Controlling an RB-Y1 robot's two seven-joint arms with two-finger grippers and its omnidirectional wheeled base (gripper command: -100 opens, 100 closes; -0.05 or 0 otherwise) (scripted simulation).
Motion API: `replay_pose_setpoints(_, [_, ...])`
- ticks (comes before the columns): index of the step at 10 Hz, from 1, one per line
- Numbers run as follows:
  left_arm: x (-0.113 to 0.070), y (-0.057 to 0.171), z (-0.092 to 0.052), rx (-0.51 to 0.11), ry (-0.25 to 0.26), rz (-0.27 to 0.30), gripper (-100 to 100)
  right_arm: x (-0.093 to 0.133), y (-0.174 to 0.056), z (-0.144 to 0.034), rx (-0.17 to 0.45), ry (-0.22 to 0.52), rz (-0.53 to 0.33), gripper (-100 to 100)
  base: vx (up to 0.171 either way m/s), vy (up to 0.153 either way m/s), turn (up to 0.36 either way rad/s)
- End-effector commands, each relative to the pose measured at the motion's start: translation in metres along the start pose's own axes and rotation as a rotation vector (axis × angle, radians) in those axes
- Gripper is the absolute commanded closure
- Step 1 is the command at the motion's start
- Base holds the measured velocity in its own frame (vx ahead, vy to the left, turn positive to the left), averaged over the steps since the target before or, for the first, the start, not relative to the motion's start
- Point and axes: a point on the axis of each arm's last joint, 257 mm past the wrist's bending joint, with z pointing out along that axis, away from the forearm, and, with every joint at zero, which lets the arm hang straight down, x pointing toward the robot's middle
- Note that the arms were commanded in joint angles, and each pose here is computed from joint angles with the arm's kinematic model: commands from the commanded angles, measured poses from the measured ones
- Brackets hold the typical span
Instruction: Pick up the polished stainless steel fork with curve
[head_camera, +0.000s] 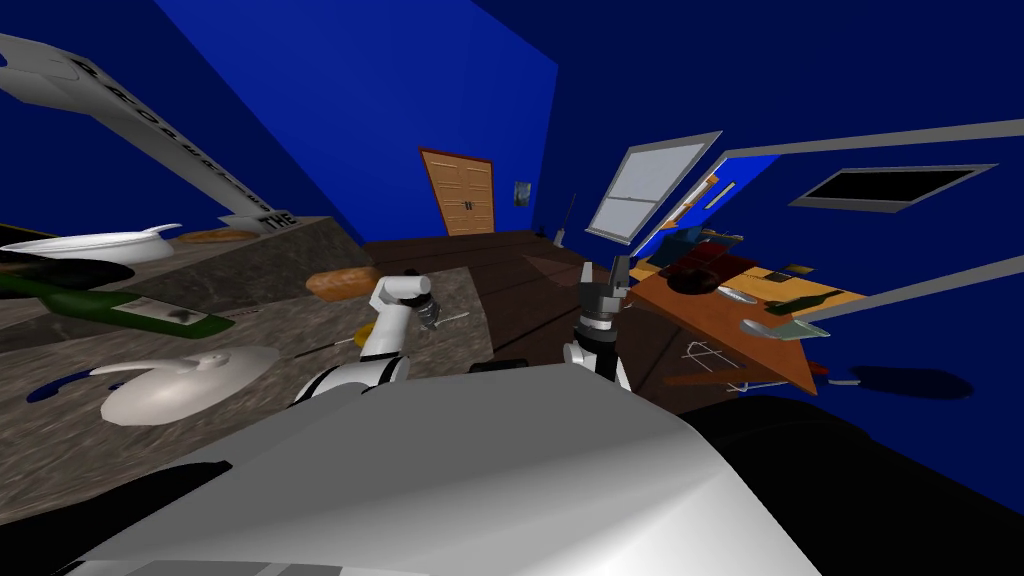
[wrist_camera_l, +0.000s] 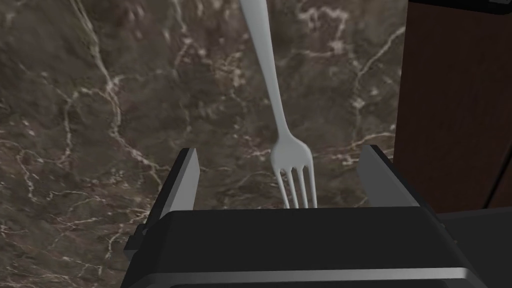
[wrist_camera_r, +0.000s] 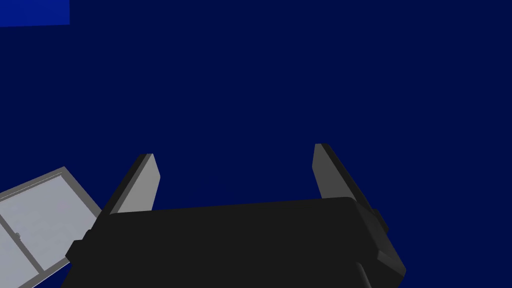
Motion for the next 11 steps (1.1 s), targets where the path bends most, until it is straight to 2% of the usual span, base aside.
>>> replay_pose_setpoints(1, [-0.006,0.013,0.000,-0.054,-0.009,-0.007,-100,0.000,0.000,0.000,0.000,0.000,0.000,0,0.006,-0.011,0.028])
replay_pose_setpoints(2, [-0.007,0.019,-0.001,-0.082,-0.013,-0.008,-100,0.000,0.000,0.000,0.000,0.000,0.000,0,0.004,-0.005,0.015])
replay_pose_setpoints(3, [-0.006,0.015,-0.001,-0.061,-0.010,-0.007,-100,0.000,0.000,0.000,0.000,0.000,0.000,0,0.000,0.000,0.000])
replay_pose_setpoints(4, [-0.007,0.016,-0.001,-0.067,-0.011,-0.007,0,0.000,0.000,0.000,0.000,0.000,0.000,0,0.000,0.000,0.000])
replay_pose_setpoints(5, [-0.007,0.014,0.007,-0.067,-0.011,-0.030,-100,0.000,0.000,0.000,0.000,0.000,0.000,0,-0.035,0.033,-0.136])
replay_pose_setpoints(9, [-0.008,0.011,0.024,-0.069,-0.014,-0.080,-100,0.000,0.000,0.000,0.000,0.000,0.000,0,-0.057,0.050,-0.147])
replay_pose_setpoints(10, [-0.007,0.012,0.022,-0.070,-0.013,-0.070,-100,0.000,0.000,0.000,0.000,0.000,0.000,0,-0.028,0.021,-0.031])
replay_pose_setpoints(11, [-0.008,0.011,0.022,-0.069,-0.013,-0.073,100,0.000,0.000,0.000,0.000,0.000,0.000,0,-0.005,0.004,0.006])
